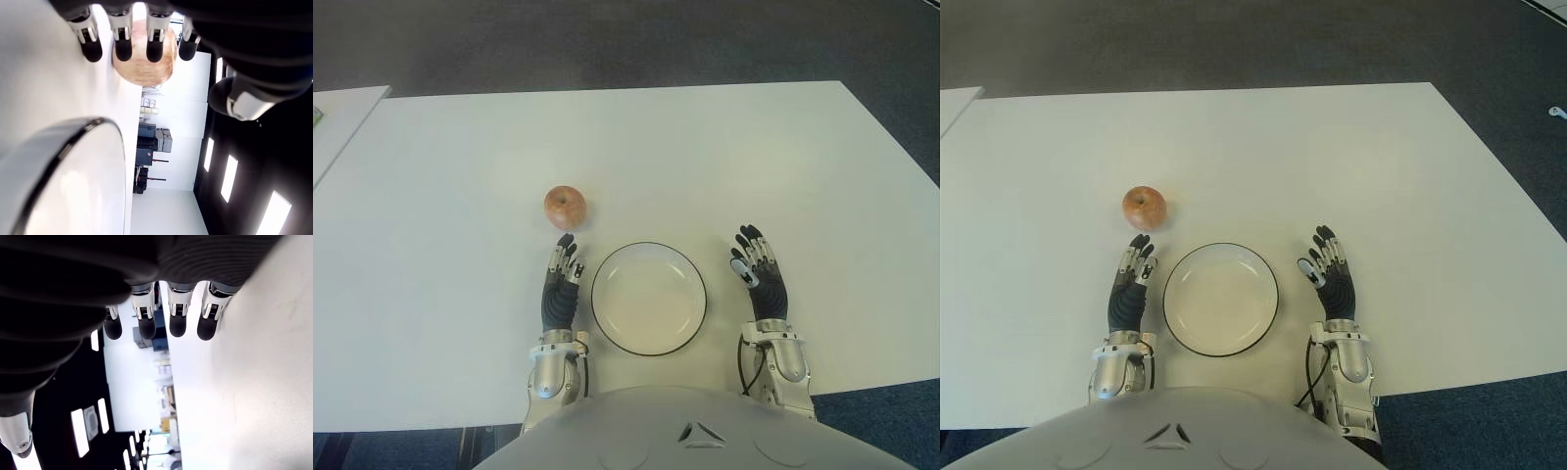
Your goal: Put the apples into the plate.
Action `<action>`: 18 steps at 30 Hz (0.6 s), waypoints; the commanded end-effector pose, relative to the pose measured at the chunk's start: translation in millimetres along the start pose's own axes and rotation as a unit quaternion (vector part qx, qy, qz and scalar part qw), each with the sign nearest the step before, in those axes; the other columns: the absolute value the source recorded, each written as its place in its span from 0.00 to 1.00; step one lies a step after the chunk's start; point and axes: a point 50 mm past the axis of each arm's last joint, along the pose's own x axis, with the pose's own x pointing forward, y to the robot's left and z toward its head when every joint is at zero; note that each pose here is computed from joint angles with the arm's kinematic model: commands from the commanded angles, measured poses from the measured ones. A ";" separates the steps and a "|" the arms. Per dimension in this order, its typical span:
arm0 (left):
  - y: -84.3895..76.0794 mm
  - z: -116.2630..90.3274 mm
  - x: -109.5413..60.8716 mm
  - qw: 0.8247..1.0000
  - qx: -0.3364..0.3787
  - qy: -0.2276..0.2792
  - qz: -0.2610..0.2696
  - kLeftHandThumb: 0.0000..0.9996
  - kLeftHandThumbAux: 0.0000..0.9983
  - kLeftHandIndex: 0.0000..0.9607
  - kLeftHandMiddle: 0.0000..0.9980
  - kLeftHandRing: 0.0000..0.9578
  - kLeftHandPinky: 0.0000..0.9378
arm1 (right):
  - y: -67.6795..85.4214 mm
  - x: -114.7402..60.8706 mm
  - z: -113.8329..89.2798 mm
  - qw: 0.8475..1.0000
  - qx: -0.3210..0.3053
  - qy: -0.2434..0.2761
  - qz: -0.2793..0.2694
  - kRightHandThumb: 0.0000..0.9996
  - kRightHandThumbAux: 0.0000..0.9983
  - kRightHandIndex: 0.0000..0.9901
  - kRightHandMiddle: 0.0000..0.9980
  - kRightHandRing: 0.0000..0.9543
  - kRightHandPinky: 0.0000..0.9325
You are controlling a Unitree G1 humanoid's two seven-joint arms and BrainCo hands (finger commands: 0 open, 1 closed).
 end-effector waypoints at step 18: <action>3.6 -3.9 0.5 1.000 0.006 0.005 -0.005 0.12 0.42 0.03 0.00 0.00 0.00 | 5.2 -6.4 -13.8 0.999 0.028 0.033 -0.016 0.15 0.56 0.04 0.05 0.00 0.00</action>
